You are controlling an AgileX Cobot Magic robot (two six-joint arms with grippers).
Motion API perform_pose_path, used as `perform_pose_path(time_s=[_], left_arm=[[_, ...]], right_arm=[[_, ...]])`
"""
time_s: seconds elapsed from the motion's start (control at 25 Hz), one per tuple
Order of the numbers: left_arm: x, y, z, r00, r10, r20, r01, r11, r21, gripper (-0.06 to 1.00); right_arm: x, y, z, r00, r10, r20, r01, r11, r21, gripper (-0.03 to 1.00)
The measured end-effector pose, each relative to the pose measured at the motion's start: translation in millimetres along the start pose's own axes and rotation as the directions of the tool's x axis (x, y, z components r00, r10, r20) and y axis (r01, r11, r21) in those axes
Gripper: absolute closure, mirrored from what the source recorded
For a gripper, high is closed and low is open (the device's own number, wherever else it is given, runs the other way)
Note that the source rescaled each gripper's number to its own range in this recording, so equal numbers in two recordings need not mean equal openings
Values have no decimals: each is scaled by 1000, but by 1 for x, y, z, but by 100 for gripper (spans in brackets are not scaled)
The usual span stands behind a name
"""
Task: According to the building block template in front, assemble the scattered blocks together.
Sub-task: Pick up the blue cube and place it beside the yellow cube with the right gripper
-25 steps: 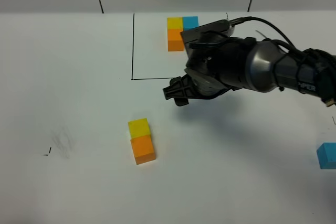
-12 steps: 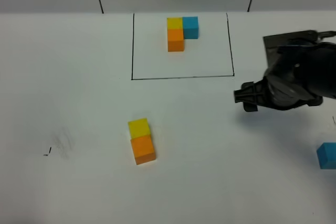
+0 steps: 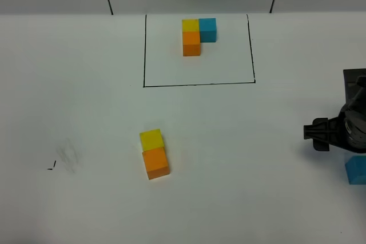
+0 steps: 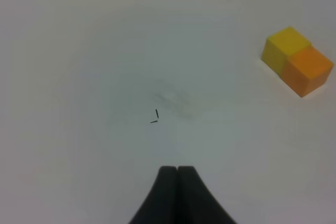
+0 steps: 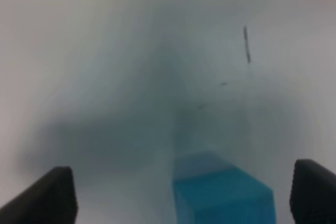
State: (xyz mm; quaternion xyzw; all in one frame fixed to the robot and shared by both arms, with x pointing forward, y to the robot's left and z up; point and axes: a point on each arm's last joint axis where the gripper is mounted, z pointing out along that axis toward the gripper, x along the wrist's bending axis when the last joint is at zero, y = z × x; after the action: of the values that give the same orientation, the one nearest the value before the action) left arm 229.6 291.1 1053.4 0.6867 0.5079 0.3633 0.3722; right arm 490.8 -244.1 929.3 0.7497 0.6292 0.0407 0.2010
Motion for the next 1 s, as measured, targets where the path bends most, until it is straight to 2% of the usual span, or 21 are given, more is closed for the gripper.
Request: perform_pose_path(time_s=[0.16, 0.56, 0.88, 1.0], left_arm=[[0, 0, 0, 1000, 1, 0, -1, 1000, 0, 94], [0, 0, 0, 1000, 1, 0, -1, 1000, 0, 94], [0, 0, 0, 1000, 1, 0, -1, 1000, 0, 94], [0, 0, 0, 1000, 1, 0, -1, 1000, 0, 94]], right_arm=[[-8, -11, 5, 999, -25, 22, 25, 1000, 20, 2], [-9, -18, 10, 999, -37, 14, 37, 999, 13, 2], [-23, -38, 23, 999, -34, 11, 33, 998, 60, 2], [-25, -38, 25, 999, -50, 5, 49, 998, 49, 2]])
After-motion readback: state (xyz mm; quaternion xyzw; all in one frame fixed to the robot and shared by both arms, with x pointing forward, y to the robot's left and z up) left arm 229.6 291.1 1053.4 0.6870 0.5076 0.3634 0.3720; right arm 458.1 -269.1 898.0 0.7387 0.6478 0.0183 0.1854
